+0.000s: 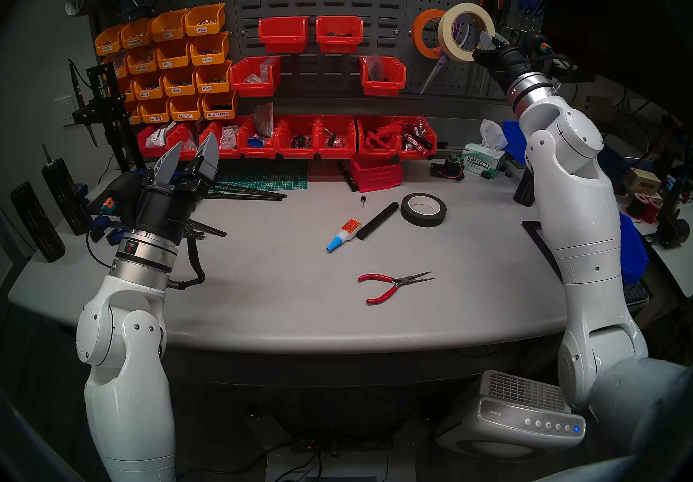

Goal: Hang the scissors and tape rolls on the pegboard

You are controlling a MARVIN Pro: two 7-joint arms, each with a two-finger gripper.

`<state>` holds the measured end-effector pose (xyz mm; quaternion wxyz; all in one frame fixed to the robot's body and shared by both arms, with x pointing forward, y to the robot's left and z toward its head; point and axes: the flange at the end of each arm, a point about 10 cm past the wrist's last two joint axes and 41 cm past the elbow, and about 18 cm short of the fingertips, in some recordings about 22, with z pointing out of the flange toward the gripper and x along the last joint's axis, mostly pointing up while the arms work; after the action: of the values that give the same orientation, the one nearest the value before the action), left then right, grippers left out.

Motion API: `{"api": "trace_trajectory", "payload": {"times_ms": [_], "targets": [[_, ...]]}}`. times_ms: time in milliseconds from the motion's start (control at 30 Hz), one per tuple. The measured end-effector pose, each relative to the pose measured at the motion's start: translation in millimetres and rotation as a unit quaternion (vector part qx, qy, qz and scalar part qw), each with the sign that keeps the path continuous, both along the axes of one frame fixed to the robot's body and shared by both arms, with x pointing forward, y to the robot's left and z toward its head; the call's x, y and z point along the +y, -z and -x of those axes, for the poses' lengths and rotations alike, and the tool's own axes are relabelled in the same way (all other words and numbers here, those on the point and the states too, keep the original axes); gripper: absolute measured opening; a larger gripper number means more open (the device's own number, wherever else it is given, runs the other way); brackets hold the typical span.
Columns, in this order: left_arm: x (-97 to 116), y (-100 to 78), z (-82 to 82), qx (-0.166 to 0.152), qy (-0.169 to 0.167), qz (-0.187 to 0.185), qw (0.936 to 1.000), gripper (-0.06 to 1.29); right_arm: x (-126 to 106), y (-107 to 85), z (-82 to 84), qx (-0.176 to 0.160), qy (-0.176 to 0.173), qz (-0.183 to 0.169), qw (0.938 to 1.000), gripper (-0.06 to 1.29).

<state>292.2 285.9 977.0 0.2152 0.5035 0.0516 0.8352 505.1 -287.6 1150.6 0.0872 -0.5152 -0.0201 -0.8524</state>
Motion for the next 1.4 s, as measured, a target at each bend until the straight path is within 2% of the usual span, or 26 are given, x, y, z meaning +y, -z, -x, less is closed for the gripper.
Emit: {"api": "trace_trajectory", "payload": {"times_ms": [200,533,1100,1400], "targets": [[0.0,0.1,0.0,0.000,0.000,0.000,1.0000,1.26,-1.0,-5.1,-11.1,0.005,0.006,-0.003,1.0000,0.03],[0.0,0.0,0.0,0.000,0.000,0.000,1.0000,1.26,2.9,4.5,-35.5,0.034,0.012,-0.003,0.9993,0.03],[-0.1,-0.2,0.0,0.000,0.000,0.000,1.0000,1.26,8.3,-16.0,-50.8,0.025,-0.006,-0.012,0.9996,0.03],[-0.1,-0.3,0.1,-0.001,0.000,0.000,1.0000,1.26,5.7,-12.2,-67.9,0.044,-0.010,-0.004,0.9990,0.03]]}}
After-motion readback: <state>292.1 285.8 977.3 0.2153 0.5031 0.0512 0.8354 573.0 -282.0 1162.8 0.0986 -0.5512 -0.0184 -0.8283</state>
